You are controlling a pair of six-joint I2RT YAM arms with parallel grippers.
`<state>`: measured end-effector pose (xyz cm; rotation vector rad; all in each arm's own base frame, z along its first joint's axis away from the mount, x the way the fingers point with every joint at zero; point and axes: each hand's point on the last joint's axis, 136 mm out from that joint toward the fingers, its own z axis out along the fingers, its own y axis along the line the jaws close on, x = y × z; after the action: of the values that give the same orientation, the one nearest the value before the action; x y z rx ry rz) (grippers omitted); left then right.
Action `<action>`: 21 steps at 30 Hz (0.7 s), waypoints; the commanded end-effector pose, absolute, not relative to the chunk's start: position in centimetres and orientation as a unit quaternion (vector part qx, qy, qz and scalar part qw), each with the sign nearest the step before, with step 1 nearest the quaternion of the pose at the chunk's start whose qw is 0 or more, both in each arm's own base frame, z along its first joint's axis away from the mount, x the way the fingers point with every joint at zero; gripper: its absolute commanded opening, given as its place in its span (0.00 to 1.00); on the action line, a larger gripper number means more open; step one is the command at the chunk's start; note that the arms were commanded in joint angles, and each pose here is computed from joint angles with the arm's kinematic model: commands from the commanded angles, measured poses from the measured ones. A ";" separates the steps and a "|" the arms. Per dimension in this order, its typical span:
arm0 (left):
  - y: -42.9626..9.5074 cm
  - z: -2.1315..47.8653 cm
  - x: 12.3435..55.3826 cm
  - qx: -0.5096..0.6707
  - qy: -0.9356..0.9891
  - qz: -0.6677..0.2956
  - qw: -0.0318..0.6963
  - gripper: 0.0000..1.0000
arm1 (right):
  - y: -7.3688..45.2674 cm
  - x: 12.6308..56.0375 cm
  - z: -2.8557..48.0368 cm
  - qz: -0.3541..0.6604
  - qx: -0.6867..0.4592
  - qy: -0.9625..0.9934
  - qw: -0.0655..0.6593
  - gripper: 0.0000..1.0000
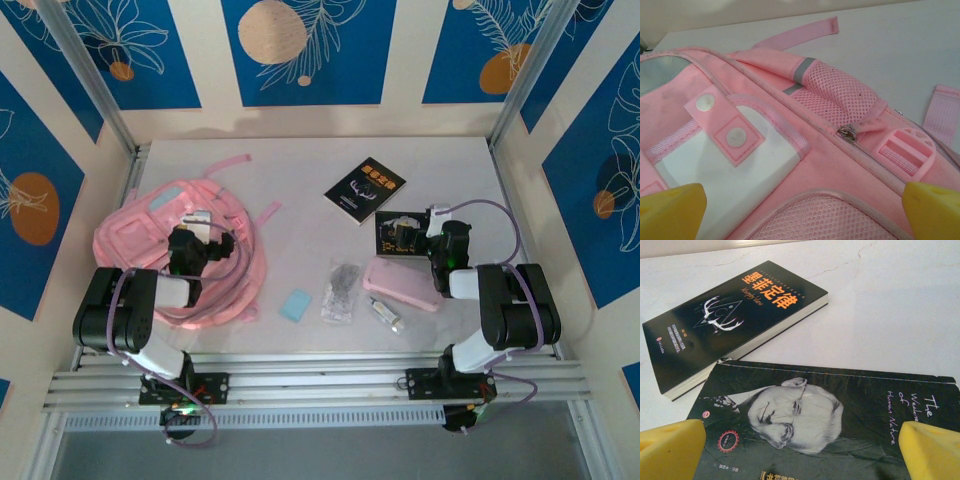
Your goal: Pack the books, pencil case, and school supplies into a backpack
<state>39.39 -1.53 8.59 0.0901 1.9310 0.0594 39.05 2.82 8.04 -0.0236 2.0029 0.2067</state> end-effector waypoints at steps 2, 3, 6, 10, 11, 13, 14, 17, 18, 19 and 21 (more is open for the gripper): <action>0.1 11.5 39.3 -0.004 0.816 0.056 0.575 1.00 | 3.0 39.8 11.3 0.061 -0.017 0.832 0.551 0.99; 0.5 12.5 39.2 -0.012 0.816 0.064 0.574 1.00 | 3.3 39.7 12.1 0.050 -0.018 0.838 0.543 0.99; 1.6 15.3 38.5 -0.067 0.821 0.069 0.563 1.00 | 4.3 39.7 14.7 0.041 -0.007 0.858 0.512 0.99; 2.4 16.2 36.4 -0.164 0.848 0.040 0.503 1.00 | 7.6 39.5 18.1 0.106 0.043 0.884 0.453 0.99; 2.2 16.0 35.7 -0.183 0.854 0.027 0.486 1.00 | 9.2 39.4 19.0 0.135 0.047 0.889 0.435 1.00; 1.6 15.3 34.4 -0.208 0.863 -0.004 0.460 1.00 | 12.6 39.1 19.8 0.180 0.041 0.897 0.402 1.00; 1.3 14.9 33.8 -0.220 0.867 -0.020 0.447 1.00 | 14.8 39.0 20.3 0.206 0.027 0.897 0.389 0.99; 0.2 13.8 32.1 -0.233 0.881 -0.053 0.409 1.00 | 20.8 38.5 20.3 0.265 -0.012 0.900 0.346 0.96; 0.0 13.4 31.5 -0.235 0.886 -0.059 0.396 1.00 | 23.0 38.2 20.2 0.287 -0.032 0.898 0.331 0.92; -0.2 13.0 31.0 -0.240 0.888 -0.066 0.385 1.00 | 24.6 38.0 19.9 0.301 -0.046 0.898 0.317 0.90; -0.7 12.1 30.0 -0.244 0.894 -0.078 0.368 1.00 | 28.0 37.6 19.0 0.334 -0.060 0.896 0.287 0.89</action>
<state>33.20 0.48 15.13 -0.5365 2.1531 -0.1198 40.17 24.35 22.20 -0.1448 2.2255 0.7271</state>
